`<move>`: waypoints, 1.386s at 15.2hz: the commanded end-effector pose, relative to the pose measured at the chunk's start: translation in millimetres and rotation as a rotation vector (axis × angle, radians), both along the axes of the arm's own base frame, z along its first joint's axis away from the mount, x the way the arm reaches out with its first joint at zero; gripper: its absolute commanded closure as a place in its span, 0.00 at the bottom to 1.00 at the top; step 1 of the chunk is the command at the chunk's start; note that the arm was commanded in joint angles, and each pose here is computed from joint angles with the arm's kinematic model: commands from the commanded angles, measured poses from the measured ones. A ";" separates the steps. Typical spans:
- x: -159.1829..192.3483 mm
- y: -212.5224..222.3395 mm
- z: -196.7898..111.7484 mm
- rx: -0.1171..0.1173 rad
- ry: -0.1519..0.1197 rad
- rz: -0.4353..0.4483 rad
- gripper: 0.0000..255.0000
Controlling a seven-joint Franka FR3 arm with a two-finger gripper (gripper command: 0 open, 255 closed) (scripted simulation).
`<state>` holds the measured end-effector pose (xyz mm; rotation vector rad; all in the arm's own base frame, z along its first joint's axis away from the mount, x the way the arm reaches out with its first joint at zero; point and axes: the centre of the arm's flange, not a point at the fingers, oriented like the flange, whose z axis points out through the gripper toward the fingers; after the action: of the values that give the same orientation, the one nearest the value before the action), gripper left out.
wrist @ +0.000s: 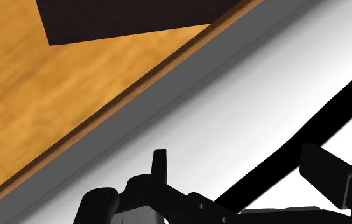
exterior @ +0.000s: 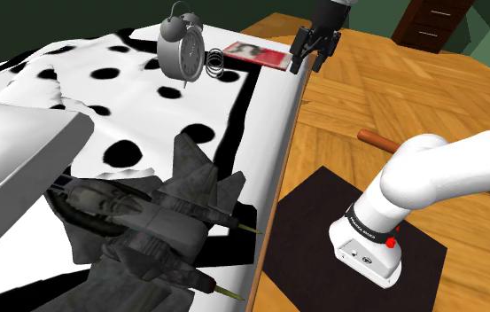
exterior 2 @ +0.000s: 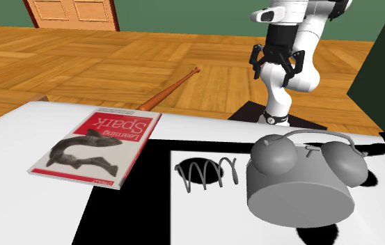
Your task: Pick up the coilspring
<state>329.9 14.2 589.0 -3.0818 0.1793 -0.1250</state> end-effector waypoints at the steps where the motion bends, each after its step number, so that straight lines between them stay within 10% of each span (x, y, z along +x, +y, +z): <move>1: 0.0 0.0 0.0 0.000 0.000 0.000 0.00; 21: 268.7 40.5 -28.8 -0.113 0.047 -0.055 0.00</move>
<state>584.6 52.4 563.5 -3.1896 0.2625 -0.0717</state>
